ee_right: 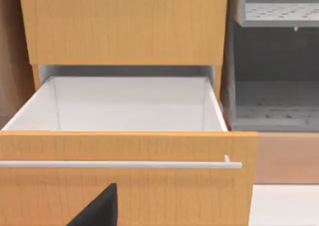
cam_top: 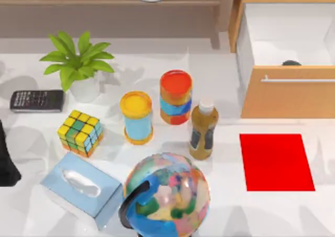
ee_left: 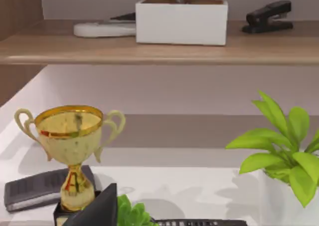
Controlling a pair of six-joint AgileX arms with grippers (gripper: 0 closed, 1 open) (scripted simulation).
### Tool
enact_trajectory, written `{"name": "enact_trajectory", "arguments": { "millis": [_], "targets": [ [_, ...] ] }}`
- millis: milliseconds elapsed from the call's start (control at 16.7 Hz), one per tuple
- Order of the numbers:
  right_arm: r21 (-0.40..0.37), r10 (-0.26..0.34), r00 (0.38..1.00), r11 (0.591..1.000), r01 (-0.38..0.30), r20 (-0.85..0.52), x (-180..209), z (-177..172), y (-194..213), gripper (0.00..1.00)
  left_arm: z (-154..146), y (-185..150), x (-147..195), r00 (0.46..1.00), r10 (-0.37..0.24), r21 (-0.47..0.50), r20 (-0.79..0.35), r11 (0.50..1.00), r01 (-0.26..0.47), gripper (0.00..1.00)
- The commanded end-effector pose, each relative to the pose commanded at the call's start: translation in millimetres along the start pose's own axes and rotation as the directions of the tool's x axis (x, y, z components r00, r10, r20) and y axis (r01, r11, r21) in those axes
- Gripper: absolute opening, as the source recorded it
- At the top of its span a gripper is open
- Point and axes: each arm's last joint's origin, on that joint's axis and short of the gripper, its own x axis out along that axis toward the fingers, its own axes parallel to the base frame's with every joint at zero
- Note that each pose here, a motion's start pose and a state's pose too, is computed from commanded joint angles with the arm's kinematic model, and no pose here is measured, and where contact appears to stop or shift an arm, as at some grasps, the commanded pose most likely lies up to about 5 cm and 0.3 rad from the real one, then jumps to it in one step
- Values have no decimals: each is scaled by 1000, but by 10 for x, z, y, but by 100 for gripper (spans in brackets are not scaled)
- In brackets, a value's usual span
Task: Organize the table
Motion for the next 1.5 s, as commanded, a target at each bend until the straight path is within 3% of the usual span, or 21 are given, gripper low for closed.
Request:
{"name": "enact_trajectory", "arguments": {
  "millis": [300, 660, 840, 1080, 1320, 1500],
  "targets": [
    [9, 5, 999, 1000, -4, -48, 7, 95, 5, 100, 0, 0, 0, 1000, 0, 0, 0, 1000, 0, 100],
    [67, 27, 943, 998, -5, -332, 253, 673, 40, 100, 0, 0, 0, 1000, 0, 0, 0, 1000, 0, 100],
    [97, 43, 845, 995, 11, -533, 678, 981, 87, 100, 0, 0, 0, 1000, 0, 0, 0, 1000, 0, 100],
    [115, 57, 663, 992, 44, -746, 1508, 1207, 204, 100, 0, 0, 0, 1000, 0, 0, 0, 1000, 0, 100],
    [109, 57, 507, 991, 74, -860, 2348, 1225, 369, 100, 0, 0, 0, 1000, 0, 0, 0, 1000, 0, 100],
    [89, 48, 387, 992, 88, -921, 2899, 1019, 526, 100, 0, 0, 0, 1000, 0, 0, 0, 1000, 0, 100]
  ]
}}
